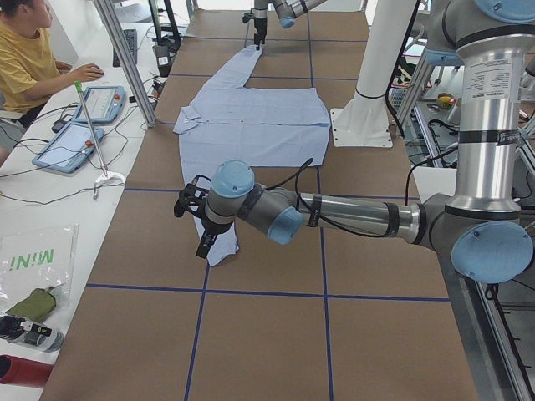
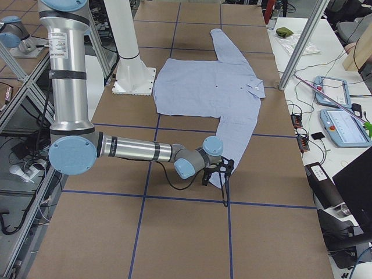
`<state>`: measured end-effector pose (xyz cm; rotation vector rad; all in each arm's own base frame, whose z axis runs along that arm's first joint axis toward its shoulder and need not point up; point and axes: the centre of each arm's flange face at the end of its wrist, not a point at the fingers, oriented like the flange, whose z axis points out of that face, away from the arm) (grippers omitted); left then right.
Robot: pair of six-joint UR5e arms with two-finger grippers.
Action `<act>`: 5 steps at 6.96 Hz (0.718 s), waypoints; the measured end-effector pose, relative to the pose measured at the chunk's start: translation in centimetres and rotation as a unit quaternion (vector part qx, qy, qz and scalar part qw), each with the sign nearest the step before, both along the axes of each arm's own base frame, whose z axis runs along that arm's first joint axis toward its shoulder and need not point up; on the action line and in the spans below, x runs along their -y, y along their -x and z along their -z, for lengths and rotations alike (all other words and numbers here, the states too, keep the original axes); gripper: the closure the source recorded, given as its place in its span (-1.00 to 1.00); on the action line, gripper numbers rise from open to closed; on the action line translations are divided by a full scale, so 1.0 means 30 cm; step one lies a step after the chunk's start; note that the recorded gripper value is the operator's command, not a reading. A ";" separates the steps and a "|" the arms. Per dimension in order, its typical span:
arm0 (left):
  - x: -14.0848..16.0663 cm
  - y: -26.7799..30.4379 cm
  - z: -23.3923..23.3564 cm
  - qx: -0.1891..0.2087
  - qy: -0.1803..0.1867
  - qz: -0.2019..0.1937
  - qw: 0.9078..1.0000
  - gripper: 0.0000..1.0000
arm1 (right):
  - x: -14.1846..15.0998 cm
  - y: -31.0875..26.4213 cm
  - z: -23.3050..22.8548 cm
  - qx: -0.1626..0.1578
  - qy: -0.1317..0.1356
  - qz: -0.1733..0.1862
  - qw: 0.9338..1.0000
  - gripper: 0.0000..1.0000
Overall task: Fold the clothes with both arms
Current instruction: 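Reach the right gripper to the sleeve cuff nearest it and grasp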
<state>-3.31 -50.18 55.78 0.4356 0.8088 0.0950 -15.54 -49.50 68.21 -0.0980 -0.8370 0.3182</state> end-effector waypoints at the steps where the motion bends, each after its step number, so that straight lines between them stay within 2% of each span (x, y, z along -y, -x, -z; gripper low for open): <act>1: 0.000 0.000 0.000 0.000 0.001 0.000 1.000 -1.00 | -0.001 0.002 -0.001 -0.001 0.001 -0.001 1.000 1.00; 4: 0.000 -0.001 0.007 -0.002 -0.002 -0.001 1.000 -0.98 | -0.009 -0.004 0.017 0.002 -0.005 -0.002 1.000 1.00; 5: 0.002 -0.002 0.012 -0.002 -0.005 -0.002 1.000 -0.98 | -0.014 -0.010 0.054 0.007 -0.015 -0.003 1.000 1.00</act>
